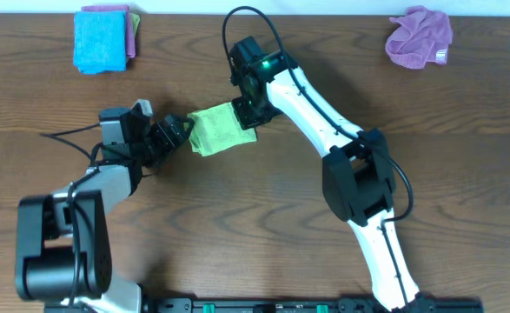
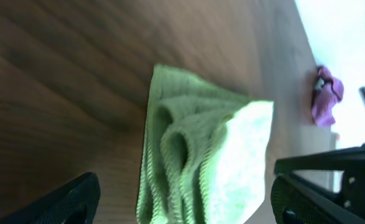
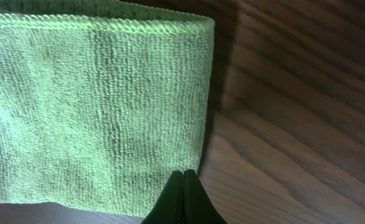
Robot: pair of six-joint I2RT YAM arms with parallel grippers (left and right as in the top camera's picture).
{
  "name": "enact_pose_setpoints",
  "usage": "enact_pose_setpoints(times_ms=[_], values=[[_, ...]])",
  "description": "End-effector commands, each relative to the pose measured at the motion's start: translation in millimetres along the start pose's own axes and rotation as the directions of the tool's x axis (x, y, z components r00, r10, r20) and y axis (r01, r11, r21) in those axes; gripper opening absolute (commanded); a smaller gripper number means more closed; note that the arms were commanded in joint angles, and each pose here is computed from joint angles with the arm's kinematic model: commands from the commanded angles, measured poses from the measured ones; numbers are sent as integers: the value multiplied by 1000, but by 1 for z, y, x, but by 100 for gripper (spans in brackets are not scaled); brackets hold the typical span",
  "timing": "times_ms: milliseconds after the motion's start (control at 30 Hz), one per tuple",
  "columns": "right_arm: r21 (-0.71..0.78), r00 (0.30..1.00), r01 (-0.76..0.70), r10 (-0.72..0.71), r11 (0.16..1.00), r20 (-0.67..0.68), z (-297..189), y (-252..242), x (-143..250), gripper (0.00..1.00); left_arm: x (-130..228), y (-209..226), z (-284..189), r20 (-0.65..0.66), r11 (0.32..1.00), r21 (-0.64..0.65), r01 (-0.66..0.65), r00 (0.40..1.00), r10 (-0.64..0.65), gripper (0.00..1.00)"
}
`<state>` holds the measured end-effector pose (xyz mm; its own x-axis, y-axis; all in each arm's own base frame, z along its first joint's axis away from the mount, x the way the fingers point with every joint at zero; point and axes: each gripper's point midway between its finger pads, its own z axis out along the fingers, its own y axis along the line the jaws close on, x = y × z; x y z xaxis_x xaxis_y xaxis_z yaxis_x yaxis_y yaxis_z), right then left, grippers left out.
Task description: Fold the cloth
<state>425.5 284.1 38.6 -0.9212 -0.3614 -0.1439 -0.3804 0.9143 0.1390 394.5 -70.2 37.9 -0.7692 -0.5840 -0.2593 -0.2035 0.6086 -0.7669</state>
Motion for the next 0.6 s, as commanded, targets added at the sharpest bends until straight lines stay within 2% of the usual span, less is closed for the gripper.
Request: enact_pose_setpoints(times_ms=[0, 567], values=[[0, 999, -14, 14, 1000, 39, -17, -2, -7, 1, 10, 4, 7, -58, 999, 28, 27, 998, -25, 91], [35, 994, -42, 38, 999, 101, -9, -23, -26, 2, 24, 28, 38, -168, 995, 28, 94, 982, -88, 91]])
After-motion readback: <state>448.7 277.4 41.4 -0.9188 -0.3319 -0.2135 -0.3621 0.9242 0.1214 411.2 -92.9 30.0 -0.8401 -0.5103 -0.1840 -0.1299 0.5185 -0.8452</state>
